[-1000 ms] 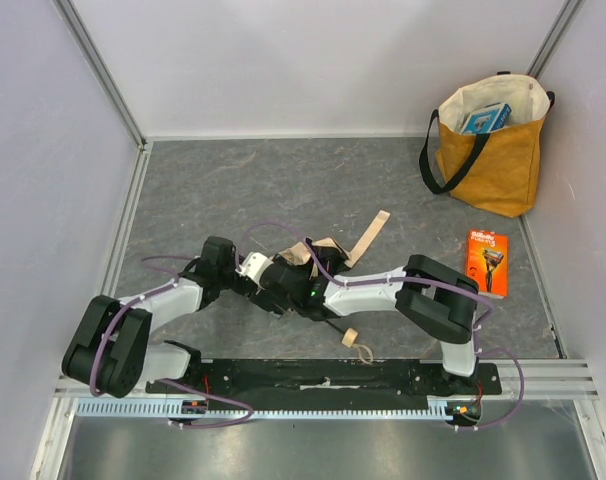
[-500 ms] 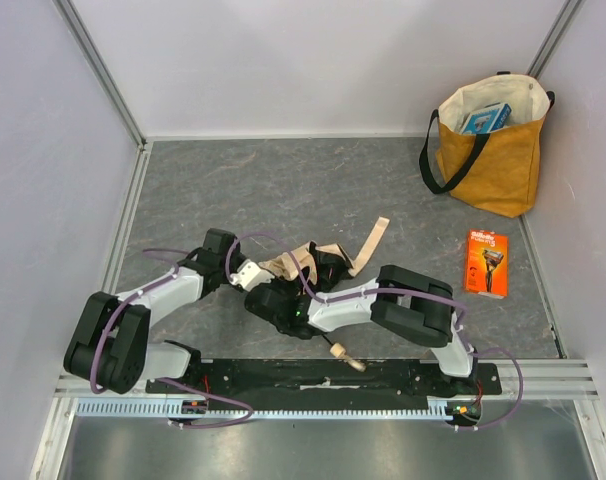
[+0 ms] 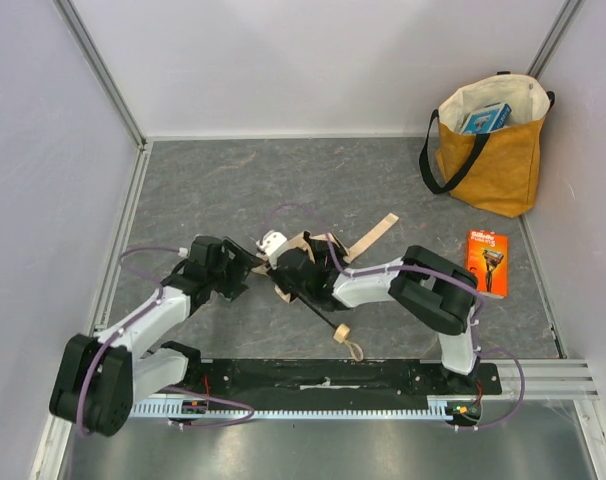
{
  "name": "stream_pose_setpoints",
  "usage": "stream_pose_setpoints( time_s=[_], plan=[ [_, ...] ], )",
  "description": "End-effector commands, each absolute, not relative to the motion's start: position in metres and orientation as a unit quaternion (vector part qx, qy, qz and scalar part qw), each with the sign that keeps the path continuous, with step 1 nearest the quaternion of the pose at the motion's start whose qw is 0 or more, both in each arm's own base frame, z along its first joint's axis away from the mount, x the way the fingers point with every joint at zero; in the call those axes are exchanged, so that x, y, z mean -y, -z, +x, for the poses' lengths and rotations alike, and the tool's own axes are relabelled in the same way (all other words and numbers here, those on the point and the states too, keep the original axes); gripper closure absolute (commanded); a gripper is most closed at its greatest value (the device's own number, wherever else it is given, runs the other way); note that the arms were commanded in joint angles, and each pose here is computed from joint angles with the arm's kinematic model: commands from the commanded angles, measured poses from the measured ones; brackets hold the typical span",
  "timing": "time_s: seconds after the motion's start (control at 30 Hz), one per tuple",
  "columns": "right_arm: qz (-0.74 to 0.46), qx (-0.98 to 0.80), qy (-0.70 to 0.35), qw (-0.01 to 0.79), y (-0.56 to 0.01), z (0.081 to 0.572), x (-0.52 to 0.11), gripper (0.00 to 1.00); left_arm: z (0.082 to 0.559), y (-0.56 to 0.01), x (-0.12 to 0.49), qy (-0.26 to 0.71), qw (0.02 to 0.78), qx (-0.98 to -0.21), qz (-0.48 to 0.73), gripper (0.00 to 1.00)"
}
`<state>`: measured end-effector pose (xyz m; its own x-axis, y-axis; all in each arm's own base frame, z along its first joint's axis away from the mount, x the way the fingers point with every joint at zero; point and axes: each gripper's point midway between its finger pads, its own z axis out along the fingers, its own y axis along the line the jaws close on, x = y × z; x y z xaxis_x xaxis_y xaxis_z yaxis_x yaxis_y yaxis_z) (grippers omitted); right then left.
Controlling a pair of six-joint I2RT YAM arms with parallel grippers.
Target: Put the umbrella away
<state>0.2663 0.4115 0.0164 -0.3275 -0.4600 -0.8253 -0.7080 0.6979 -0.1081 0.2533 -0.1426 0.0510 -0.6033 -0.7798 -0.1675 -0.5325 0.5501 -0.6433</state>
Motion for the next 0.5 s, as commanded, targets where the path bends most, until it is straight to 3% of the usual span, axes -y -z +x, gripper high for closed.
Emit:
stream_pose_setpoints(
  time_s=[0.0, 0.13, 0.33, 0.47],
  plan=[
    [-0.390, -0.887, -0.183, 0.166, 0.107, 0.174, -0.326, 1.00, 0.264, -0.066, 0.110, 0.266, 0.322, -0.832, -0.365, 0.09],
    [-0.359, -0.877, -0.298, 0.113, 0.095, 0.160, -0.339, 1.00, 0.267, -0.081, 0.113, 0.327, 0.355, -0.805, -0.346, 0.08],
    [-0.248, -0.866, -0.432, 0.040, 0.078, 0.165, -0.348, 1.00, 0.249, -0.067, 0.141, 0.409, 0.300, -0.792, -0.340, 0.06],
    [-0.201, -0.849, -0.489, 0.019, 0.067, 0.174, -0.356, 1.00, 0.241, -0.047, 0.142, 0.404, 0.263, -0.785, -0.389, 0.06]
  ],
)
